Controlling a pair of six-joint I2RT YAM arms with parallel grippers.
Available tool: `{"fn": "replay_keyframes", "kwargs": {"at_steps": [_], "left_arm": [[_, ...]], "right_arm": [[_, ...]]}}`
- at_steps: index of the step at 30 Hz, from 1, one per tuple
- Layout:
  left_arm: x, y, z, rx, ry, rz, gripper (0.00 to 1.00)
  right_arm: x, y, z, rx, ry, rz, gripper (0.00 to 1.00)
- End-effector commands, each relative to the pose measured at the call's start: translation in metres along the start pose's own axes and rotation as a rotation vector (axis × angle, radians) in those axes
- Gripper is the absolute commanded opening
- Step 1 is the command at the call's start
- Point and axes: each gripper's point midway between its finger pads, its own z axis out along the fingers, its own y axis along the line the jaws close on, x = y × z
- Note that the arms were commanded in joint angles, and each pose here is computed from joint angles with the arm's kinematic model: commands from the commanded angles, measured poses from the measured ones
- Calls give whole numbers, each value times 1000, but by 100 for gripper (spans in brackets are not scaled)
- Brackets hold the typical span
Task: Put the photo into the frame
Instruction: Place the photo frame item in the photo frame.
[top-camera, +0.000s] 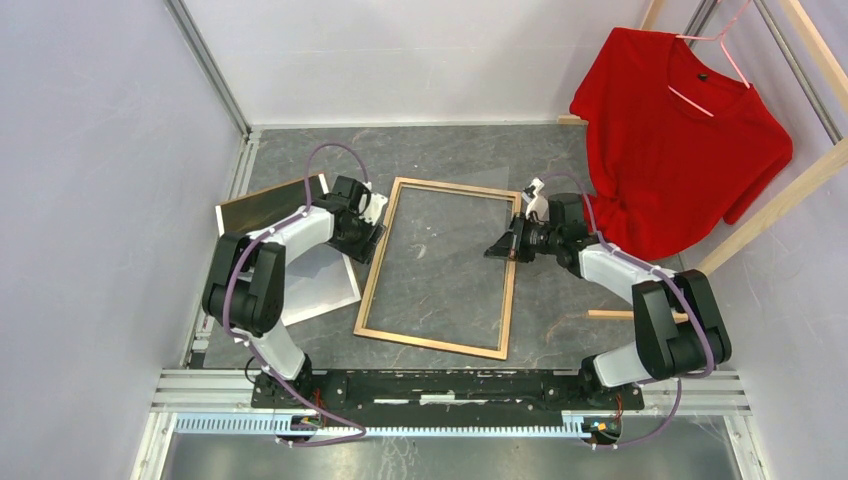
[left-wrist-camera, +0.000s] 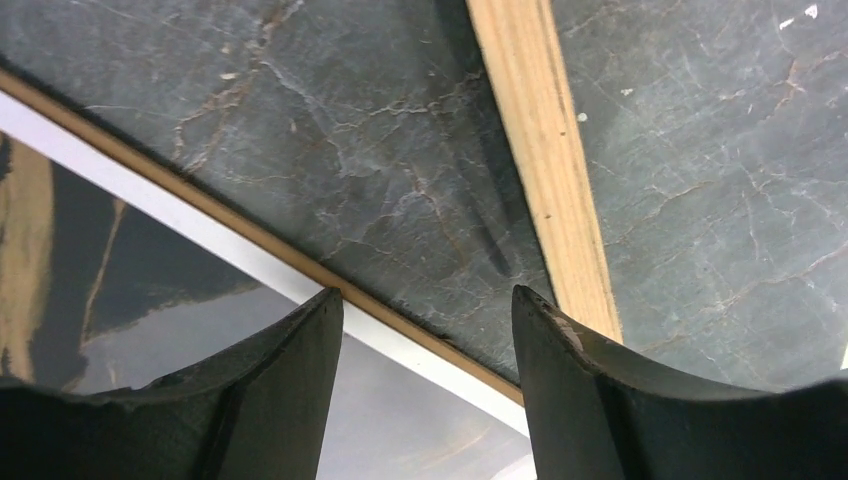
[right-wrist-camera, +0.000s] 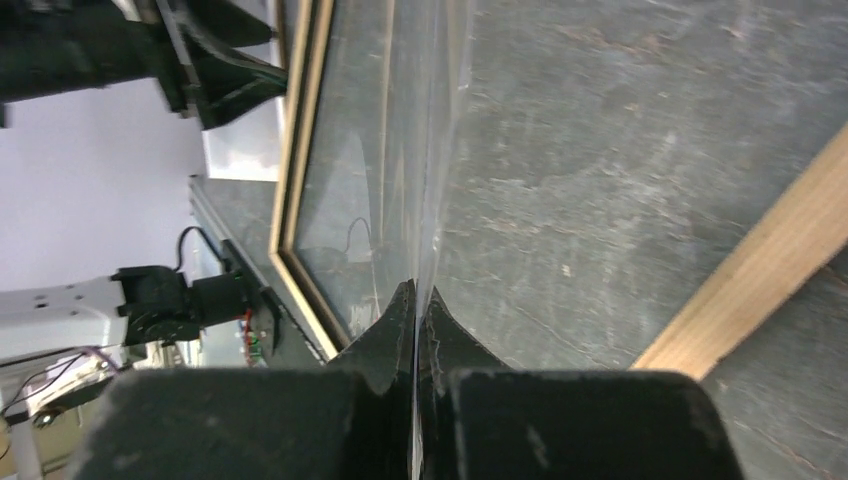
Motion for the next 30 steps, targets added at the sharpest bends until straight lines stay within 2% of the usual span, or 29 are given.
{"fn": "replay_keyframes", "kwargs": {"at_steps": [1,10,18,25,30], "left_arm": [[-4,-4,7,-14,-21,22,69],[2,-12,9,21,-12,31,64],[-3,-16,-3,113,-38,-3,51],[-15,10,-25,148,-96,-82,50],[-18,42,-40,80,-127,-118,50]], "right_arm": [[-16,44,-10,-186,-52,-40,0],[-20,67,-17,-322,-60,43,0],[-34,105,-39,-444,-98,54,0],[-36,120,-53,-469,-114,22,0],[-31,109,-46,-429,-93,39,0]]}}
